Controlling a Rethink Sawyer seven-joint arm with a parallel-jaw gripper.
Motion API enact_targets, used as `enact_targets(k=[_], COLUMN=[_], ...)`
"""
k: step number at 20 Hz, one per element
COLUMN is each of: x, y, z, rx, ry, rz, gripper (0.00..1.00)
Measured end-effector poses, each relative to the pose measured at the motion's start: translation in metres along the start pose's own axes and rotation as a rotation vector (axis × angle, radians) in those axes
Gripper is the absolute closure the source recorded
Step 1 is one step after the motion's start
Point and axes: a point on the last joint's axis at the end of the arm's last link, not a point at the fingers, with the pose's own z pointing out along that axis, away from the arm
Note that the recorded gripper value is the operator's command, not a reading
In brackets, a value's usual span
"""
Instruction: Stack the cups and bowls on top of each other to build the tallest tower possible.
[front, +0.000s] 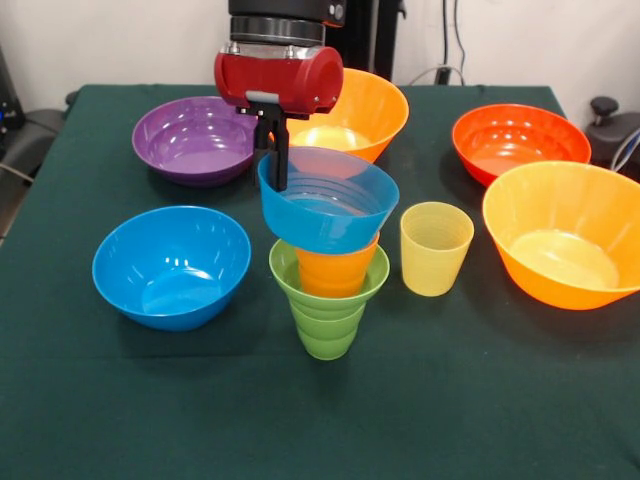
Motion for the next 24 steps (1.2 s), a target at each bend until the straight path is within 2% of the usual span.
enact_targets(k=[17,24], x=[-0.0006,-0.0035], y=[-0.0002,-0.006], z=[0.0,0.0007], rx=[-0.001,-0.003], ry=[-0.004,0.0], rz=[0.0,0.015], gripper=[1.0,1.0])
